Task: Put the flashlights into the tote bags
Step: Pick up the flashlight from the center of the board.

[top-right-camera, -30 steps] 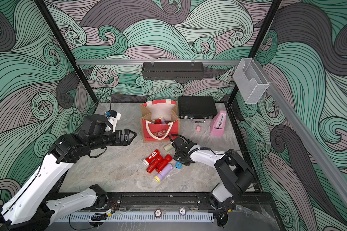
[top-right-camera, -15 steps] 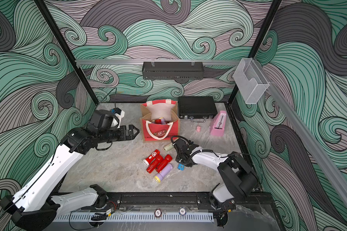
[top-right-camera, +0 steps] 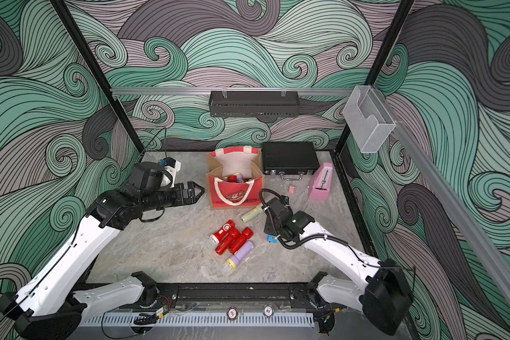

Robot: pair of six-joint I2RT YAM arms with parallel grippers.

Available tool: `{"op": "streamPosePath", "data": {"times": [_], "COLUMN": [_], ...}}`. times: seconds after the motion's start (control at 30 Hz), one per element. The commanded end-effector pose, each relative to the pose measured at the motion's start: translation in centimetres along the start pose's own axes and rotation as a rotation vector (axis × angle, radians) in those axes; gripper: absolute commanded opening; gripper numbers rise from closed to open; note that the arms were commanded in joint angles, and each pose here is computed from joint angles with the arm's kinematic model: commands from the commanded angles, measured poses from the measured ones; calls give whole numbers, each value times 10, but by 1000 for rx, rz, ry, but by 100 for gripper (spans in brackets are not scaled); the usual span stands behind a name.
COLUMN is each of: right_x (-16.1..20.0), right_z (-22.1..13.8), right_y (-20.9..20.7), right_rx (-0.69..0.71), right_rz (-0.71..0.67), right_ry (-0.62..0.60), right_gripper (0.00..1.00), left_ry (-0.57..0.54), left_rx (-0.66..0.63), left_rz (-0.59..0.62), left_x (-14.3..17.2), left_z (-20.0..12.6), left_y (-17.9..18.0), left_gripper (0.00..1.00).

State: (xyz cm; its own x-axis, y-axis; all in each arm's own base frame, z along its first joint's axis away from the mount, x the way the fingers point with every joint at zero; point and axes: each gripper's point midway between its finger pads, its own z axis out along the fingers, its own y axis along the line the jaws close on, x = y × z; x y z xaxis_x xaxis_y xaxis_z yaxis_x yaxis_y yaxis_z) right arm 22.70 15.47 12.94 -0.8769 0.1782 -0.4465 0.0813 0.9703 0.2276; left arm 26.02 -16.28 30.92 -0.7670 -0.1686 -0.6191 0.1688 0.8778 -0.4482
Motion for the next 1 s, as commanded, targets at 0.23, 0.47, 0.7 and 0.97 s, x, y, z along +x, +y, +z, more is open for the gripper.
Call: {"op": "streamPosePath", "data": {"times": [0.23, 0.47, 0.7, 0.97], "right_x": [-73, -121, -162, -198], "right_z": [-97, -128, -121, -89], "right_y": [36, 92, 138, 175], "right_rx": [-116, -215, -241, -219], "right_rz": [-188, -276, -310, -322], "right_ry": [-235, -300, -314, -293], "right_gripper": [0, 0, 0, 0], "left_ry": [10, 1, -11, 15], "left_rx": [-77, -94, -99, -121], "left_rz": [10, -5, -59, -89], "left_x": [0, -3, 6, 31], "left_z": [2, 3, 2, -3], "left_y": [21, 26, 33, 47], "left_gripper": [99, 99, 99, 99]}}
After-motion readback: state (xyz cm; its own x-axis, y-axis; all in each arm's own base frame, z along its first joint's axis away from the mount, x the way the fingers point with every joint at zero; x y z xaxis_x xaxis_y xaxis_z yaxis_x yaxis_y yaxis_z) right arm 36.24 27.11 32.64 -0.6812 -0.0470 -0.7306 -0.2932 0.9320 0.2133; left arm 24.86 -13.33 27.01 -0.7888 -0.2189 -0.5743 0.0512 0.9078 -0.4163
